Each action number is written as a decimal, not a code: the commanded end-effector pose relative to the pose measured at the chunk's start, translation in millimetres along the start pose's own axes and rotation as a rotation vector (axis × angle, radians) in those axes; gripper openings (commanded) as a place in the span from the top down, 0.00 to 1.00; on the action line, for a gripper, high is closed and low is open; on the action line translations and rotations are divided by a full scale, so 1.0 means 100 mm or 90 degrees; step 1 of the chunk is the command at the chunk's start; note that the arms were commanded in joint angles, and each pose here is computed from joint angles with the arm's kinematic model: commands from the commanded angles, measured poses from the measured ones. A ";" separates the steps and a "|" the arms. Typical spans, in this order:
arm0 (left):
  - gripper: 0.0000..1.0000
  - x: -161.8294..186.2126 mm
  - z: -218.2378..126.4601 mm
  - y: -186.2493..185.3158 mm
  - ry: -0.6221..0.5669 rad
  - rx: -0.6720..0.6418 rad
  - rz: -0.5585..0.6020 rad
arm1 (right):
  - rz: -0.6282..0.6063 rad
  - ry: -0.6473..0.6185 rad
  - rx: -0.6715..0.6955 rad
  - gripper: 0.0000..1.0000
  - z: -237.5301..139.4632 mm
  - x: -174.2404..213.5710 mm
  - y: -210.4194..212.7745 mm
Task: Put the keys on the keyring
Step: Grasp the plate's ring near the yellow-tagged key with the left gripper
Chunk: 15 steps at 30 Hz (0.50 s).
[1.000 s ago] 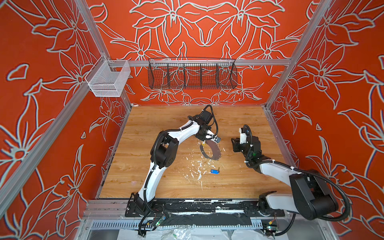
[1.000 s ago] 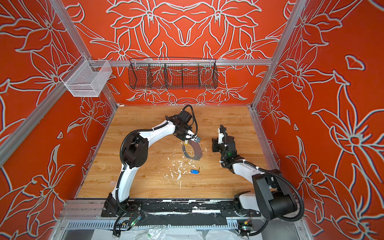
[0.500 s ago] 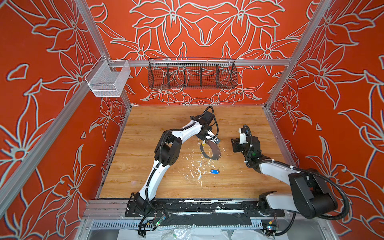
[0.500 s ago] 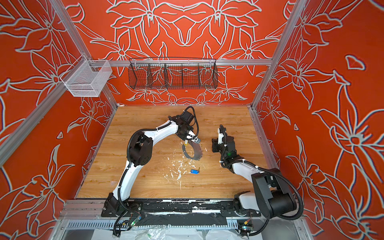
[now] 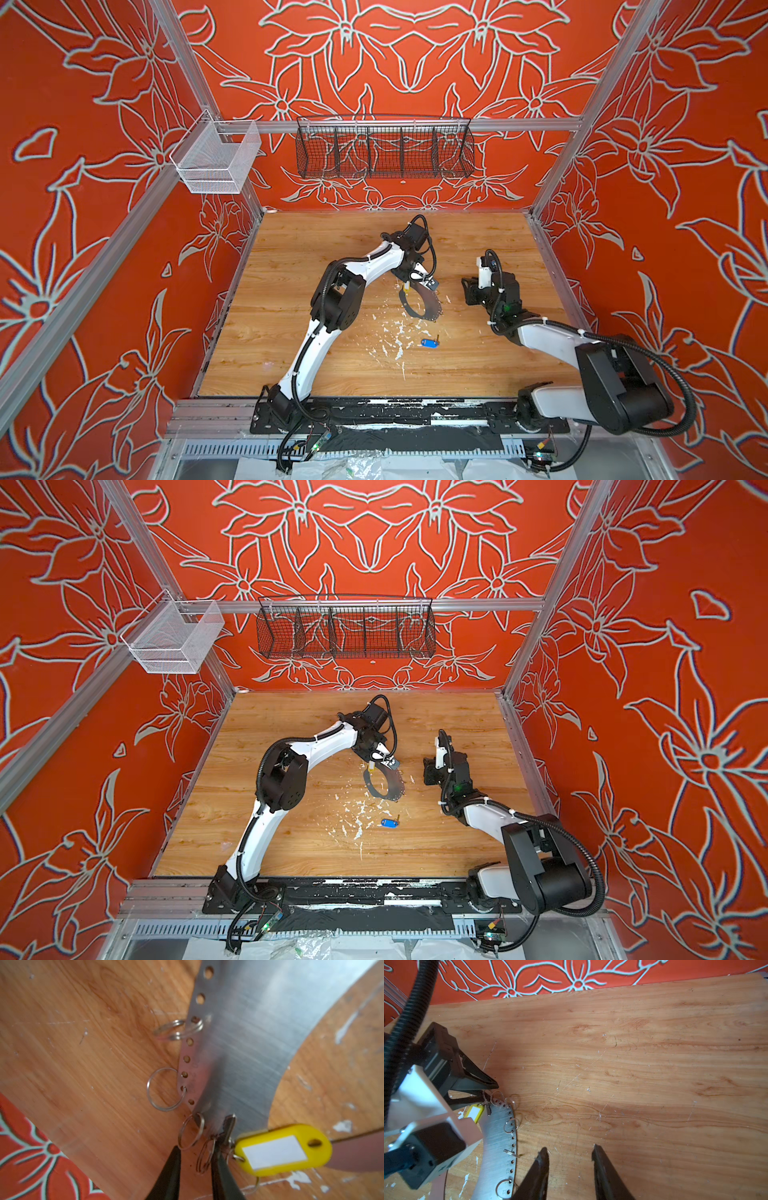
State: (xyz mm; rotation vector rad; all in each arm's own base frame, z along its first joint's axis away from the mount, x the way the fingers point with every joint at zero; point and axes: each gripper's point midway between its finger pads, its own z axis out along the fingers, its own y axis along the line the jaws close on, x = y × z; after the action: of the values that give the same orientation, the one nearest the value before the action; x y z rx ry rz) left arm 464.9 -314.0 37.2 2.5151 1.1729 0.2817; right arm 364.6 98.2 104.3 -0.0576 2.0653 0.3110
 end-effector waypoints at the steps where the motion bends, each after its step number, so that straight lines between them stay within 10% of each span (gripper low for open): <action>1: 0.78 -0.04 0.08 -0.13 -0.008 0.038 0.023 | 0.006 -0.003 -0.007 0.63 0.03 -0.09 0.03; 15: 1.00 -0.04 0.01 -0.17 -0.013 0.060 0.008 | 0.007 0.001 -0.007 0.62 0.04 -0.08 0.03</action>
State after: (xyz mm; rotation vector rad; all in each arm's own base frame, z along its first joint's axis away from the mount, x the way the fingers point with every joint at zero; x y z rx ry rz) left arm 460.9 -308.5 35.3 2.5631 1.1723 0.2765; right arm 367.1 99.4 106.1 -0.0598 2.0682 0.3140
